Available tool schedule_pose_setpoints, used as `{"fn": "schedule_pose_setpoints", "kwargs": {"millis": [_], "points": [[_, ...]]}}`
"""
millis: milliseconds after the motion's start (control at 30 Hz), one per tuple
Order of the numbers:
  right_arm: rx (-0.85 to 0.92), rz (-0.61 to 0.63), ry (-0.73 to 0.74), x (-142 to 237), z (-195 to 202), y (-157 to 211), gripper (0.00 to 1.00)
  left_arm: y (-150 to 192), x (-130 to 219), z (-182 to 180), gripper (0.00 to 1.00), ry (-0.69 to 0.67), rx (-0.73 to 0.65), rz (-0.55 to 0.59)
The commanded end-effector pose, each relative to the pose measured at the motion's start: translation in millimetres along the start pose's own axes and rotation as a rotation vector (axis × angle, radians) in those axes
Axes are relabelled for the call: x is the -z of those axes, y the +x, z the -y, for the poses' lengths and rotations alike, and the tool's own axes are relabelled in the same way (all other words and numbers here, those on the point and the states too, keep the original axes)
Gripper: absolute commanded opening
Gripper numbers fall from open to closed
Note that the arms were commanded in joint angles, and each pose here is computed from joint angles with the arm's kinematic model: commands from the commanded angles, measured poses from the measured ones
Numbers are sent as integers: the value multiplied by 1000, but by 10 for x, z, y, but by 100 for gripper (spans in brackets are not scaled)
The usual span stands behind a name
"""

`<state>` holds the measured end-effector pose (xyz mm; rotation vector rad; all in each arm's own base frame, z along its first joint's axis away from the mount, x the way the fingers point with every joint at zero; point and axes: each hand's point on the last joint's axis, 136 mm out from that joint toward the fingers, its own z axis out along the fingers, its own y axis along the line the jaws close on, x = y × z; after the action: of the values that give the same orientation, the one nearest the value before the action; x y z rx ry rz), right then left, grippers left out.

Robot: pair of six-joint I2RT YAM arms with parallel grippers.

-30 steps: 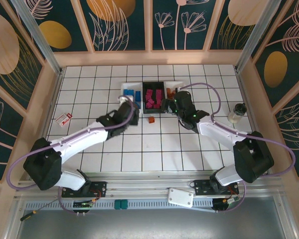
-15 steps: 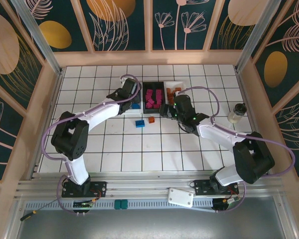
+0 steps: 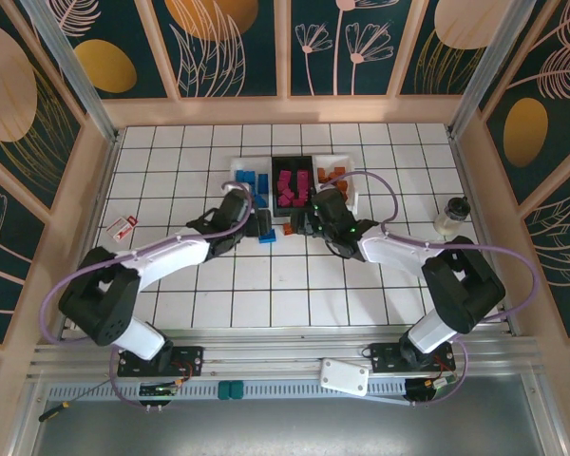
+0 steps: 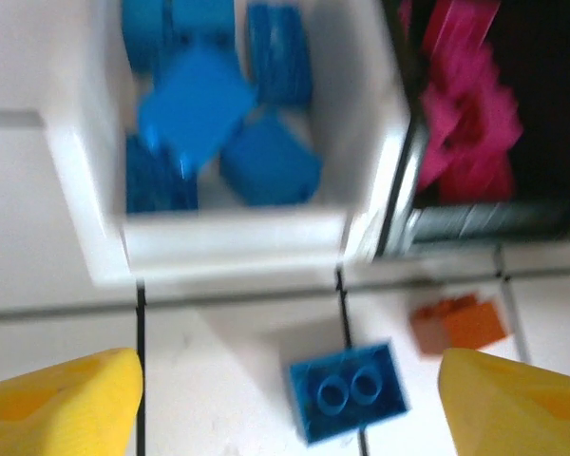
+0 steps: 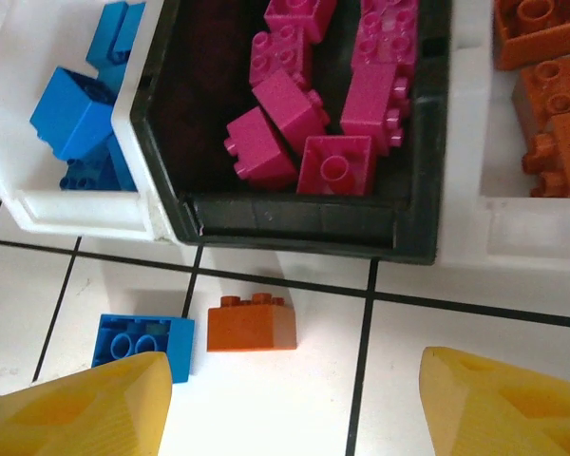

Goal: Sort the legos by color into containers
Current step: Pick up the lego from the center of the table.

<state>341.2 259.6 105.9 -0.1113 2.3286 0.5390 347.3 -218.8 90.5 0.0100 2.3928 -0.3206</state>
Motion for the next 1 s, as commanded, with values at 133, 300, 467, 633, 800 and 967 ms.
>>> {"fn": "schedule_pose_setpoints", "kwargs": {"millis": [133,300,467,633,800,967], "points": [[-38,86,26,209,106,-187,70,173,-292,326,89,64,-8,-20],[-46,91,34,267,168,-171,70,244,-472,313,89,35,-23,-36],[-53,95,37,288,205,-166,70,346,-584,263,87,4,-39,-56],[-55,100,32,289,202,-183,70,392,-688,192,83,-36,-54,-54],[-56,89,31,271,204,-153,70,414,-734,191,66,-34,-57,-48],[-56,87,35,275,216,-142,70,427,-623,210,43,-4,-35,-52]]}}
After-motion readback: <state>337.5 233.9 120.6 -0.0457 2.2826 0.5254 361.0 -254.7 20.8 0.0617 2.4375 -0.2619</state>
